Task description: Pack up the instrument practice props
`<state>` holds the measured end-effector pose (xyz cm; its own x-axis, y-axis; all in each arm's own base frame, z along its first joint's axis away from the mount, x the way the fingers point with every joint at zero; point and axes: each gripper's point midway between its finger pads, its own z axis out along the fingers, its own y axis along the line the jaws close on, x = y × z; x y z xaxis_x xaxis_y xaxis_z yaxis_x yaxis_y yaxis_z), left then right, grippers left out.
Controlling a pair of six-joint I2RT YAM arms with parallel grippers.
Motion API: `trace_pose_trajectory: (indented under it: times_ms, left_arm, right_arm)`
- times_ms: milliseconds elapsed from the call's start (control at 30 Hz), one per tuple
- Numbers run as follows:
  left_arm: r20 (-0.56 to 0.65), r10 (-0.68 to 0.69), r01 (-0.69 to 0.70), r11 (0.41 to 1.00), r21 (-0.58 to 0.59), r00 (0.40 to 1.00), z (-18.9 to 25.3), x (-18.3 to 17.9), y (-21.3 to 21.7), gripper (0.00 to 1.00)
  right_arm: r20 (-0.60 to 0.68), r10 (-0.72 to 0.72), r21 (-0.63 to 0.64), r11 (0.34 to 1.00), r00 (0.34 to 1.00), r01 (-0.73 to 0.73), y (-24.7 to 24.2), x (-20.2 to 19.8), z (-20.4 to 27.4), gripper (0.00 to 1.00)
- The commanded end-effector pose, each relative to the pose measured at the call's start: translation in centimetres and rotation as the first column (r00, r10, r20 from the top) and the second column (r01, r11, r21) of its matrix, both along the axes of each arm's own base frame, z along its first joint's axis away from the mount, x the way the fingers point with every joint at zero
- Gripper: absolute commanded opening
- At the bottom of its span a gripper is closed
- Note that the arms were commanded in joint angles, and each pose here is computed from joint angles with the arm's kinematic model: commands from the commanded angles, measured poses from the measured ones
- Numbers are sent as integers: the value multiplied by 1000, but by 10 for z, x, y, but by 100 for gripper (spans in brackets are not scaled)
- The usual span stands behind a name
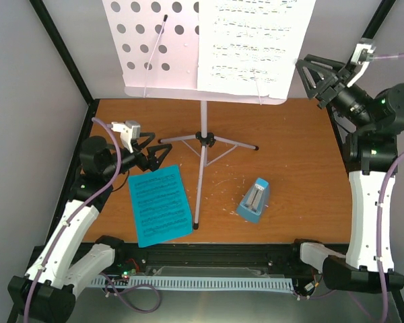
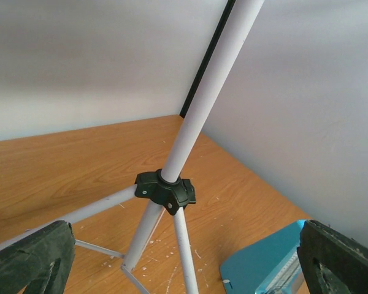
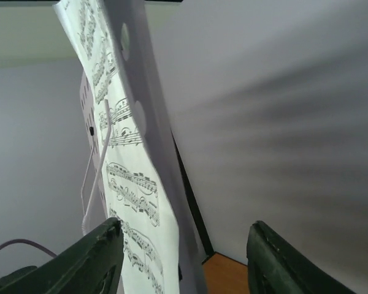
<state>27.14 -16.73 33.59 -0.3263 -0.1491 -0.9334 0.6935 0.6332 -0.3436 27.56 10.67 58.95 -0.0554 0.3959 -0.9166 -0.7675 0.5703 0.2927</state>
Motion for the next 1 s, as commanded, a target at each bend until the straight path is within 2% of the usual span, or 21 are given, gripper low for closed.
trace_pose_trajectory:
  times_ms: [0, 167, 500, 700, 967]
  left_arm:
    - [26, -46, 47, 998, -39, 999, 14, -7, -4, 99]
    - [20, -58, 59, 997, -40, 998, 12, -8, -6, 99]
    - [5, -77, 77, 996, -40, 997, 7, -8, -8, 99]
    - [2, -83, 83, 996, -42, 997, 7, -8, -9, 99]
    - [27, -143, 144, 988, -50, 989, 15, -18, -14, 100]
  right_arm:
    - [-22, 45, -39, 998, 999, -46, 11, -2, 3, 54]
    - [-23, 71, -48, 996, 997, -72, 20, 0, 2, 41]
    - [17, 28, -62, 998, 999, -27, 17, -7, 5, 31]
    - [38, 49, -66, 997, 998, -46, 20, -14, 8, 19]
    - [49, 120, -66, 991, 992, -116, 28, -22, 9, 18]
